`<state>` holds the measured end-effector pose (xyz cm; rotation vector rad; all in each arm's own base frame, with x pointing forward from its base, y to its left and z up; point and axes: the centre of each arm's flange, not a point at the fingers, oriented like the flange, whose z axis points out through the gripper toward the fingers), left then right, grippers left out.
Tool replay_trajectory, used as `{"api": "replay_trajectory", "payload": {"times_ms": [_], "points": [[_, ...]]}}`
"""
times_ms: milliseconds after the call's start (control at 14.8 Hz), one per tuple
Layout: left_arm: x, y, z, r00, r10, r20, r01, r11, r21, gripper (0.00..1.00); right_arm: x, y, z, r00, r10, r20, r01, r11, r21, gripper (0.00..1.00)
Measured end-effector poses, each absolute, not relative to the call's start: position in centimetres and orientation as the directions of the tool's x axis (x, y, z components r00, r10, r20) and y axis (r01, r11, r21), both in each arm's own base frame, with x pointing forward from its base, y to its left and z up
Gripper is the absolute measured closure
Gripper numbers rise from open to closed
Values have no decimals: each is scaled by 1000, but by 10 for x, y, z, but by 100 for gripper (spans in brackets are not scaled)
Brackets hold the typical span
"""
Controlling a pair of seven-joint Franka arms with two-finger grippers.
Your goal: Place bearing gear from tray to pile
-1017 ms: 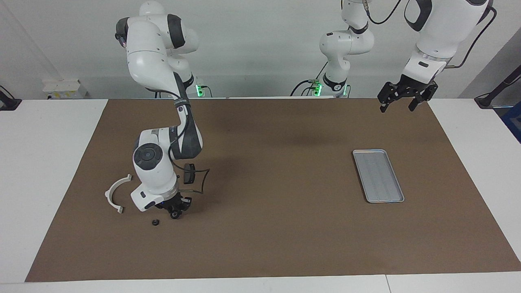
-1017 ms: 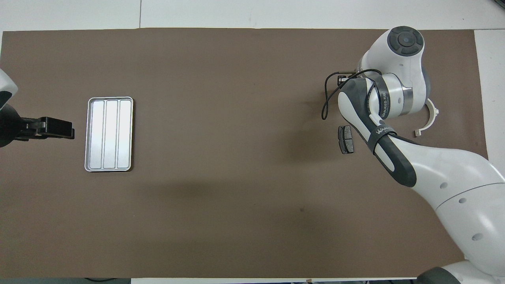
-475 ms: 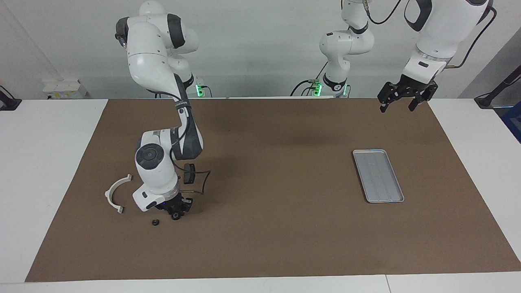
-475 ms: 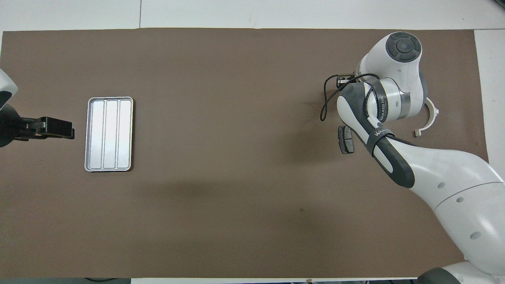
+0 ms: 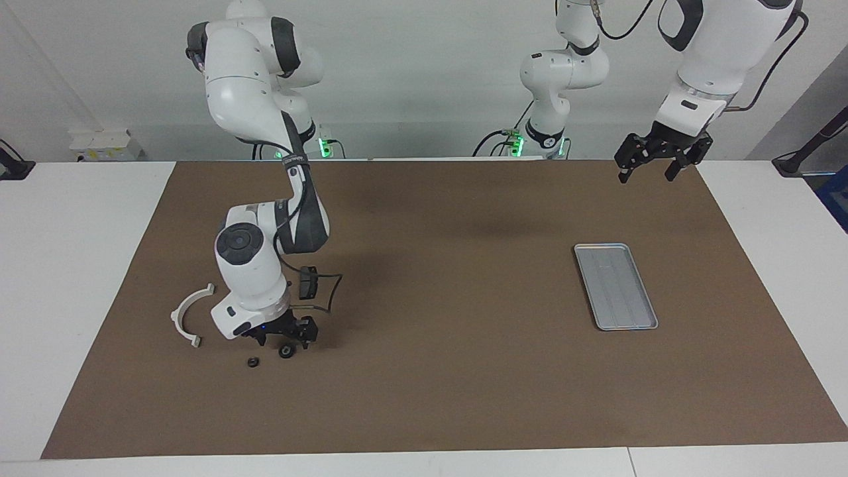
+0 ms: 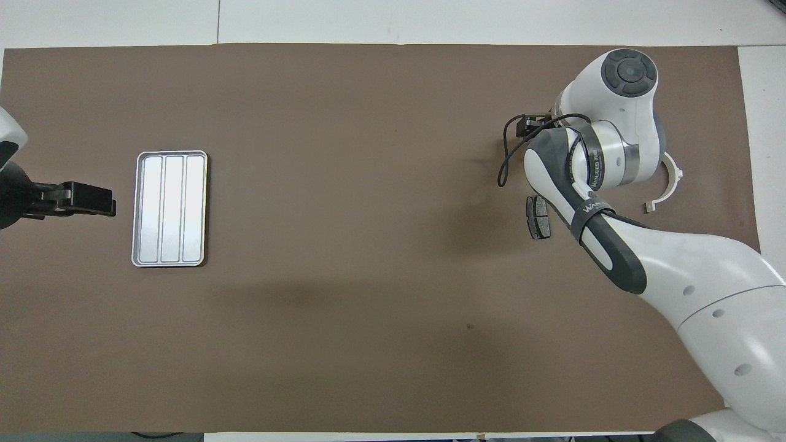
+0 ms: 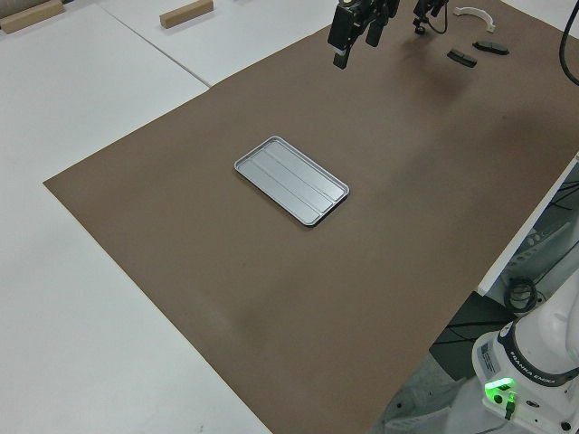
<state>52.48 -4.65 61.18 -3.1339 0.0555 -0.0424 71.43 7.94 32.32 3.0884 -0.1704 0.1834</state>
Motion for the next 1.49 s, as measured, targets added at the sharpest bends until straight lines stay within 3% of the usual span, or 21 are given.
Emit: {"api": "replay_trajectory", "payload": {"times_ms": [339,542,1017,1220,1492], "points": [[525,-46,612,999,-35,27,-35,-999,-7,0,713,59,361,980,-137,144,-143,-989,32,0],[525,-46,612,999,-35,27,-35,-999,-7,0,697,57,412,983,-143,114,-149,-988,41,0],[525,-46,612,999,-35,27,-35,-999,-7,0,585,53,599,987,-160,25,-160,-987,11,0],[525,-46,612,999,-35,27,-35,-999,-7,0,541,47,641,998,-59,9,-59,-998,0,0],[525,-46,612,999,-35,27,-35,-999,-7,0,518,45,654,999,-26,-22,-26,-1000,6,0]]}}
